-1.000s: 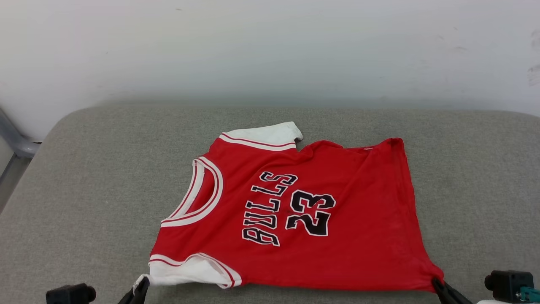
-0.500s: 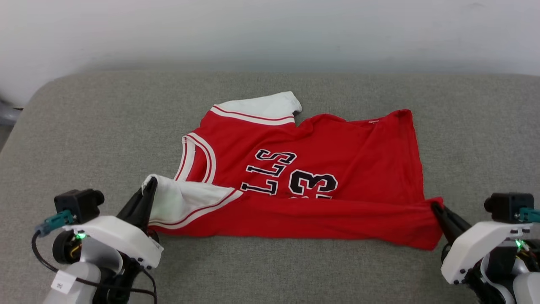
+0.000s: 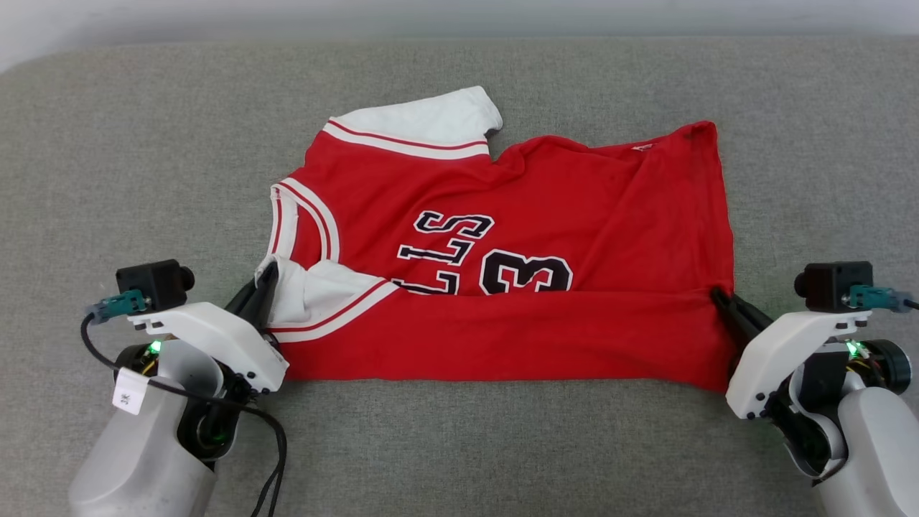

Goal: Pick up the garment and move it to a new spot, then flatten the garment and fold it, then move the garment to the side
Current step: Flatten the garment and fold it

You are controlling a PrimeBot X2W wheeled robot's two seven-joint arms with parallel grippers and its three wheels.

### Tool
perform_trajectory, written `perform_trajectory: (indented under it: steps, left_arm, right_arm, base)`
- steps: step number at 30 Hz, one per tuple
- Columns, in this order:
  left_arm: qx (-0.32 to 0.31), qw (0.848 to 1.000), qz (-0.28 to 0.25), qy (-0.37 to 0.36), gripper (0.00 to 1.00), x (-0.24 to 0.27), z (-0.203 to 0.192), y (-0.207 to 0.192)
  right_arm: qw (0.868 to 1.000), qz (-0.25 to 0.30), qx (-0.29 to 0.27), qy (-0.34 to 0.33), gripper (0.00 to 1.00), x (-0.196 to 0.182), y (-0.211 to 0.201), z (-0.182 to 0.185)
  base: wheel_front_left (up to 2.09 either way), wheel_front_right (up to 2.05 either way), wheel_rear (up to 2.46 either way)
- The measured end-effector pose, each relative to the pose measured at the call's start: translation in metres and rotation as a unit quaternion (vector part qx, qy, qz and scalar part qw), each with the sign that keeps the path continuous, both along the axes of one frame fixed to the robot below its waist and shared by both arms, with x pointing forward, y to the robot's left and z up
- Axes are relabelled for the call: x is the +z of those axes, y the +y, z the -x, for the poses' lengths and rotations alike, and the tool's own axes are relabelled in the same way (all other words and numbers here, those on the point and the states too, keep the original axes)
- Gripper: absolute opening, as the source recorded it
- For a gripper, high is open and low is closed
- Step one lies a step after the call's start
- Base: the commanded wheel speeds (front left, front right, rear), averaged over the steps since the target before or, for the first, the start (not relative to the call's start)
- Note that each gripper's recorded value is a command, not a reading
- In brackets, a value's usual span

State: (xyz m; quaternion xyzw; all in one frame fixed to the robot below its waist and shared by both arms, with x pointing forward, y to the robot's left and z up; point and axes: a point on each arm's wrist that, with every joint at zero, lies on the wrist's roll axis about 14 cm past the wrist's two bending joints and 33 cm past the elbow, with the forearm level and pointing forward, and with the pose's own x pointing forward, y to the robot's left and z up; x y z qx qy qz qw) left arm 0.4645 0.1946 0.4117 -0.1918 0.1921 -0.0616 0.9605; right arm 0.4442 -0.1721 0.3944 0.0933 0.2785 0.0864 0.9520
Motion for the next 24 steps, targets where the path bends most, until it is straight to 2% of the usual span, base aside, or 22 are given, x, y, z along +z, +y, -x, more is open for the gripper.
perform_trajectory:
  steps: [5, 6, 7, 8, 9, 12, 18, 24]
  left_arm:
    - [-0.011, 0.999, 0.007, 0.051, 0.00, -0.024, 0.003, -0.008]
    - [-0.014, 0.999, 0.007, 0.051, 0.13, -0.025, 0.003, -0.010]
    - [-0.013, 0.999, 0.006, 0.049, 0.40, -0.024, 0.002, -0.009]
    - [-0.012, 0.999, 0.006, 0.046, 0.82, -0.023, 0.002, -0.009]
    - [-0.008, 0.999, 0.005, 0.041, 1.00, -0.021, 0.002, -0.007]
    - [0.003, 1.000, 0.002, 0.023, 1.00, -0.014, 0.003, -0.001]
    - [0.041, 0.999, -0.014, -0.018, 1.00, 0.010, 0.004, 0.026]
    - [0.041, 0.998, -0.031, -0.031, 1.00, 0.034, 0.011, 0.039]
  right_arm:
    - [1.000, 0.003, 0.005, 0.007, 0.00, -0.013, 0.003, -0.002]
    - [1.000, 0.003, 0.005, 0.007, 0.05, -0.013, 0.004, -0.002]
    - [1.000, 0.002, 0.006, 0.002, 0.38, -0.012, 0.005, -0.002]
    - [1.000, 0.003, 0.006, -0.006, 0.76, -0.011, 0.005, -0.003]
    - [1.000, 0.002, 0.006, -0.015, 1.00, -0.008, 0.006, -0.003]
    - [0.997, 0.006, 0.007, -0.079, 1.00, 0.014, 0.006, -0.009]
    - [0.981, 0.017, -0.010, -0.194, 1.00, 0.058, -0.003, -0.009]
    - [0.970, 0.036, -0.027, -0.241, 1.00, 0.086, -0.011, 0.007]
  base:
    - [0.00, 0.00, 0.00]
    - [0.00, 0.00, 0.00]
    - [0.00, 0.00, 0.00]
    - [0.00, 0.00, 0.00]
    - [0.00, 0.00, 0.00]
    - [0.00, 0.00, 0.00]
    - [0.00, 0.00, 0.00]
    - [0.00, 0.00, 0.00]
